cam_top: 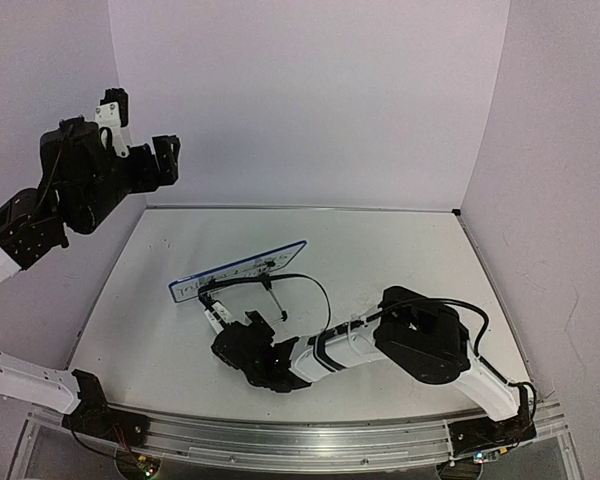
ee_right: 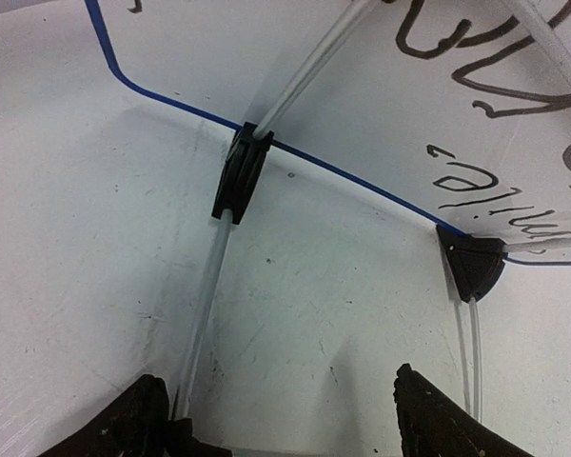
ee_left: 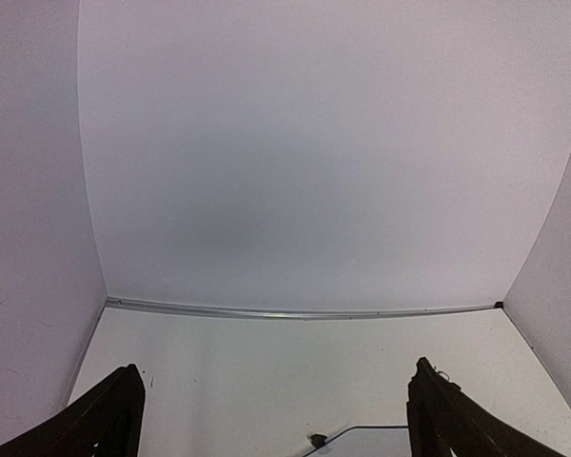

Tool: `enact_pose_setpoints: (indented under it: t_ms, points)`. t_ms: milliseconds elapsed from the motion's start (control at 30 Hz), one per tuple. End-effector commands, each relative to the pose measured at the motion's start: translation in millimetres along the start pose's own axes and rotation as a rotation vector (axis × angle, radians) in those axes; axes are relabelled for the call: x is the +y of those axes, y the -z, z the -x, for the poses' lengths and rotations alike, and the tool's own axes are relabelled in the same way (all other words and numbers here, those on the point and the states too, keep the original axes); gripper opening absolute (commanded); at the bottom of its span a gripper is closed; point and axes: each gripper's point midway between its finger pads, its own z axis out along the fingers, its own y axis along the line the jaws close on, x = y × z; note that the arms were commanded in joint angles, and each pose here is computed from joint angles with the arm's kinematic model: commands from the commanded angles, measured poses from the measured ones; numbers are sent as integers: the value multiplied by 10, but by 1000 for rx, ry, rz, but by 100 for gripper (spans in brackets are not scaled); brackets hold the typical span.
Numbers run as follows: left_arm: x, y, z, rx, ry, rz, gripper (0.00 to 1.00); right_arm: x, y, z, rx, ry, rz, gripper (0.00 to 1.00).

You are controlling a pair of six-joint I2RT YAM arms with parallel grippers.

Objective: Write a sentence on the whiteboard
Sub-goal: Move the whiteboard to the center of the board.

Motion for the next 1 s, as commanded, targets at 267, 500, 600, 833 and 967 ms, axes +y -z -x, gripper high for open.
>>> enact_pose_setpoints:
  t_ms: [267, 500, 600, 833, 967]
  points:
    - [-179, -169, -161, 45, 18, -12, 98, -901, -38, -282, 62, -196, -182, 84]
    - [-100, -376, -406, 97, 11, 33, 99, -1424, 82, -520, 105, -276, -232, 86]
    - [108, -597, -668, 169, 46, 44, 98, -1554, 140, -610, 122, -280, -246, 88]
    - [596, -1206, -1811, 516, 195, 2, 87, -1654, 361, -371, 87, -308, -154, 98]
    - [687, -1378, -2549, 694, 216, 5, 76, -1868, 533, -181, 74, -358, -135, 98]
